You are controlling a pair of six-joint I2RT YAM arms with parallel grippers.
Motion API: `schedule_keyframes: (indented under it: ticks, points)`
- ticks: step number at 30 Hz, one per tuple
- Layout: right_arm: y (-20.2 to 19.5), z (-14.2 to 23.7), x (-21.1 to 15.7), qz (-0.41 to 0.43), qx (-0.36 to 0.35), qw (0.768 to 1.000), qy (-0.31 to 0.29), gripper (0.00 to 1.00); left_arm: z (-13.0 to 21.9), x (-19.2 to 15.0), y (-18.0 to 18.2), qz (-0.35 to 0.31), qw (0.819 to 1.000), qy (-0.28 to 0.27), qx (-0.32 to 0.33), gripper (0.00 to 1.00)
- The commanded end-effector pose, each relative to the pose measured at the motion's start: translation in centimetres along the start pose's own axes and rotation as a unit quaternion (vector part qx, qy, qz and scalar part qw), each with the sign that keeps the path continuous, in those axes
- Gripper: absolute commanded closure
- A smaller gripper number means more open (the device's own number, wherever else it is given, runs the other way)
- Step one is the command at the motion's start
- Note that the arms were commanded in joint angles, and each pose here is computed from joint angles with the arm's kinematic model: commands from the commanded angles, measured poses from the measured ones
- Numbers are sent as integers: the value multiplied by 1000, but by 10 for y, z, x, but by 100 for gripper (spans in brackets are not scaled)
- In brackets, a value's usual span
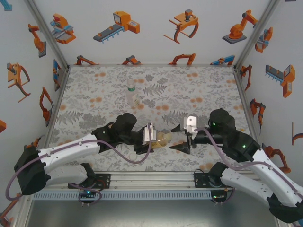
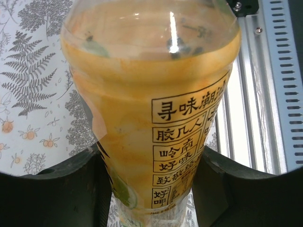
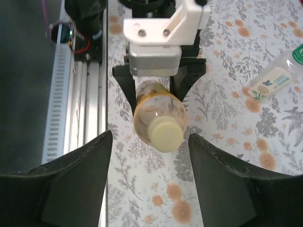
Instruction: Screw on the bottle caps
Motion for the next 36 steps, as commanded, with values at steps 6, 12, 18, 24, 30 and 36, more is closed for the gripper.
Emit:
schedule_keyframes:
  ticks: [6,12,18,24,30,36]
  points:
    - [2,-9,0,64,72,995,2,42,9,13,-8,-24,999,-23,-28,100]
    - [2,-12,0,63,84,994,-6,50,8,12,-11,-23,999,-20,-38,100]
    - [3,-12,1,64,90,994,-10,57,9,13,-12,-24,999,-20,-39,100]
    - [3,-13,-1,60,88,994,-5,57,10,14,-13,-26,999,-23,-39,100]
    - [2,-14,-2,56,86,995,-4,61,11,15,-13,-25,999,-26,-40,100]
    - [-3,-17,-1,3,65,998,-6,88,10,13,-11,-22,999,-26,-21,100]
Point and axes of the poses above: each hand's point on the last joint's axis, 136 mm out from that joint toward the fingers, its own z axis back along the fingers, its own y axis along the line the jaws close on, x = y × z, the point moved 10 cm from there along z, back along the fingers, and after that the axes turned 2 degrees about -z, right-handed, at the moved point
